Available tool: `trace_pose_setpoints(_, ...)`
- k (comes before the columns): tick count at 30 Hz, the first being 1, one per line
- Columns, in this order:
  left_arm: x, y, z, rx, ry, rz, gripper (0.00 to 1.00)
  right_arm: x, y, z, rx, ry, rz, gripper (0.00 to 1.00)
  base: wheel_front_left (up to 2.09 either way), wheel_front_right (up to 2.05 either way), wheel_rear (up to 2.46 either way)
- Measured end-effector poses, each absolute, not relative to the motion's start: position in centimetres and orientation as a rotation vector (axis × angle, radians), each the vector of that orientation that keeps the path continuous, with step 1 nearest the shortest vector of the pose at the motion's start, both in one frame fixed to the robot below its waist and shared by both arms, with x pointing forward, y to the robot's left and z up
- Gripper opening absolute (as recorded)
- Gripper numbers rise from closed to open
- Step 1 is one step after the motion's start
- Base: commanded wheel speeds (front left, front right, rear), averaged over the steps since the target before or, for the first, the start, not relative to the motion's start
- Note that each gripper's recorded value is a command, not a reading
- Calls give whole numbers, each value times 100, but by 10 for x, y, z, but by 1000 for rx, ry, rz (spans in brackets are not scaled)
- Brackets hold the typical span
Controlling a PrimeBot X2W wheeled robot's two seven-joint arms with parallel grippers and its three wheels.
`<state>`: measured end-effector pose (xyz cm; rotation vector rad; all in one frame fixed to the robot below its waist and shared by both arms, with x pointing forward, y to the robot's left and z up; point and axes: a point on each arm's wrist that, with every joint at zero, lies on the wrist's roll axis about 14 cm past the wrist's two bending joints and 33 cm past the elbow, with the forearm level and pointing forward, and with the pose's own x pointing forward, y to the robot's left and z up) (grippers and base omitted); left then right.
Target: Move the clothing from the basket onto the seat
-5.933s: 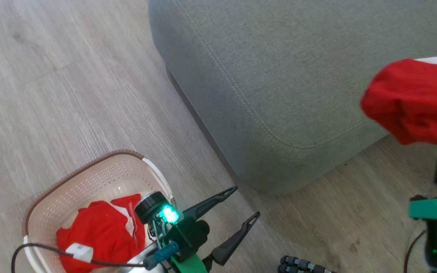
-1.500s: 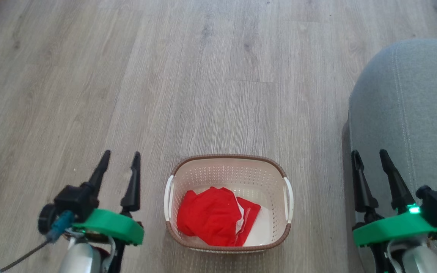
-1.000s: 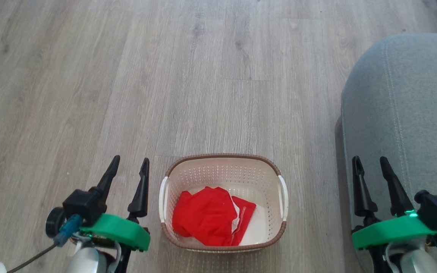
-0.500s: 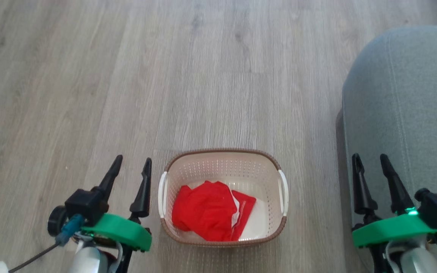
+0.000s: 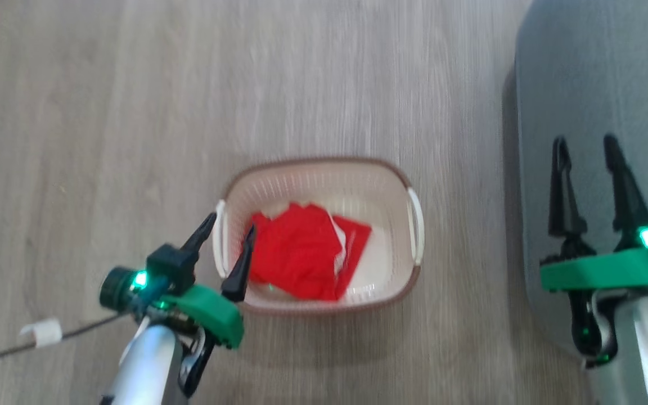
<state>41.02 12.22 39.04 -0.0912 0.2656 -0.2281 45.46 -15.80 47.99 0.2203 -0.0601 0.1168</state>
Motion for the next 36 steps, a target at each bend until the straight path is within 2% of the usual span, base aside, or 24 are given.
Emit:
trace_pose_setpoints(9, 438, 82, 296, 8, 486, -462, 100, 482, -149, 420, 156, 47, 141, 100, 0, 0, 0)
trace_pose_setpoints(21, 427, 62, 179, 196, 715, -731, 100, 482, -170, 349, 173, 191, 76, 100, 0, 0, 0)
trace_pose_setpoints(27, 424, 57, 130, 266, 810, -777, 100, 476, -178, 325, 184, 250, 50, 100, 0, 0, 0)
trace_pose_setpoints(36, 443, 55, 89, 361, 858, -765, 100, 470, -177, 306, 199, 303, 51, 100, 0, 0, 0)
